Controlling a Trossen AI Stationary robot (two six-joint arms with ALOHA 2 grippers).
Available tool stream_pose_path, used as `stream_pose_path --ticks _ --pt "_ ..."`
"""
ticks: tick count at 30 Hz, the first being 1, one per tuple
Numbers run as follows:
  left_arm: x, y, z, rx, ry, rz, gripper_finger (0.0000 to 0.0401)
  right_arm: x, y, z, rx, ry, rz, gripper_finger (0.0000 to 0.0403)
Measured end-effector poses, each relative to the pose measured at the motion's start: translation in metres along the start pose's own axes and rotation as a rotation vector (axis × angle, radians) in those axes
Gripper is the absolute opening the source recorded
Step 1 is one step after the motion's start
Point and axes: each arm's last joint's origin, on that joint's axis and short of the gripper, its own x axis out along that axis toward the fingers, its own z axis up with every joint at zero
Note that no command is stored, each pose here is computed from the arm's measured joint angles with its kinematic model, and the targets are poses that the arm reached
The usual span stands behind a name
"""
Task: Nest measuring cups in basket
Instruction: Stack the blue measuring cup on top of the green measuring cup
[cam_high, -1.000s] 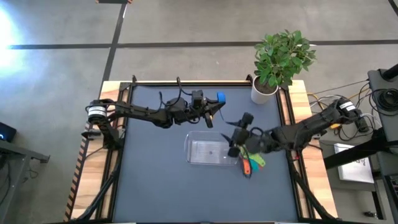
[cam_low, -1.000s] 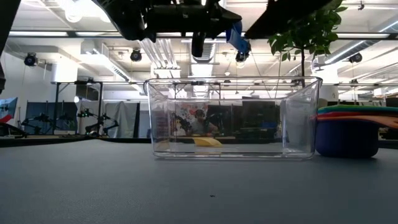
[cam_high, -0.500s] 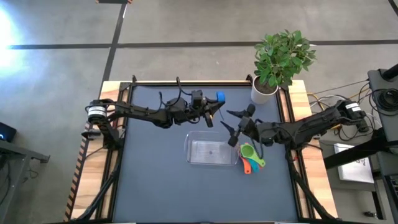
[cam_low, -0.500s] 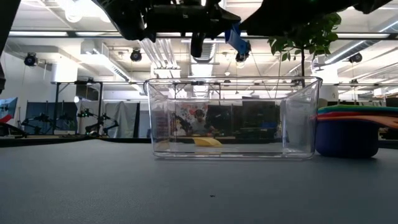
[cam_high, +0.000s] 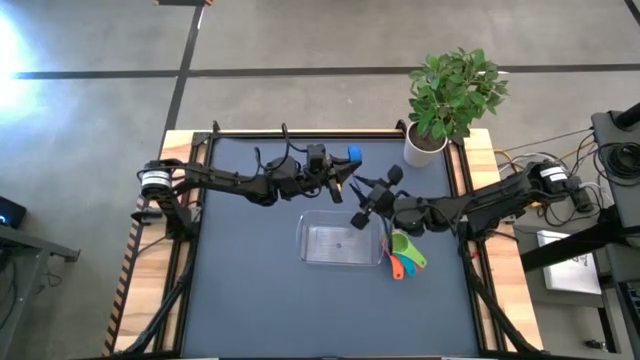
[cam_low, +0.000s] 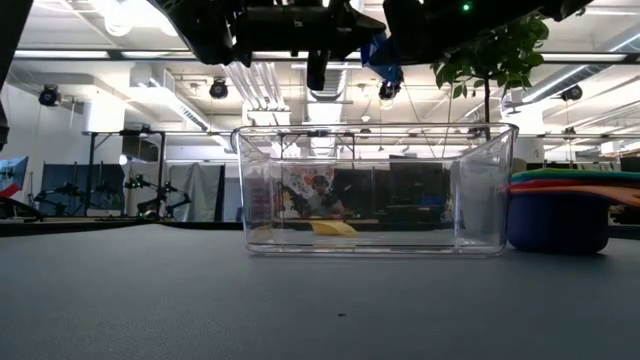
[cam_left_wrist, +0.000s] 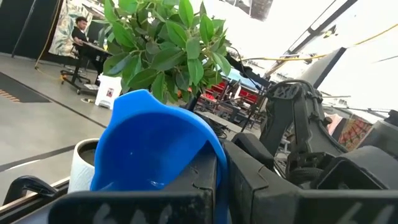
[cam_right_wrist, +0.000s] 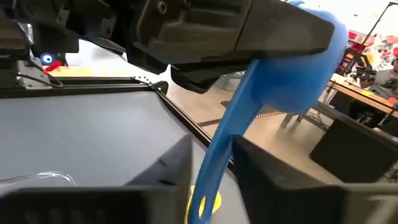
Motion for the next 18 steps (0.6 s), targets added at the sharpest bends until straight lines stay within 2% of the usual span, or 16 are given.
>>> stream_pose_path --ticks 4,8,11,18 --pt "0.000 0.000 0.001 -0.005 -0.008 0.011 0.0000 -0.001 -0.002 0.001 0.018 0.004 -0.015 0.0023" --pt "0.000 0.000 0.001 -0.010 -0.007 0.012 0.0001 -0.004 -0.006 0.002 0.038 0.018 -0.032 0.0011" --pt "0.000 0.000 0.001 -0.009 -0.004 0.007 0.0017 -0.008 -0.011 0.003 0.055 0.036 -0.025 0.0009" --pt "0.000 -0.002 0.000 0.027 0.024 -0.048 0.0109 -0.027 -0.034 0.009 0.141 0.089 -0.019 0.0007"
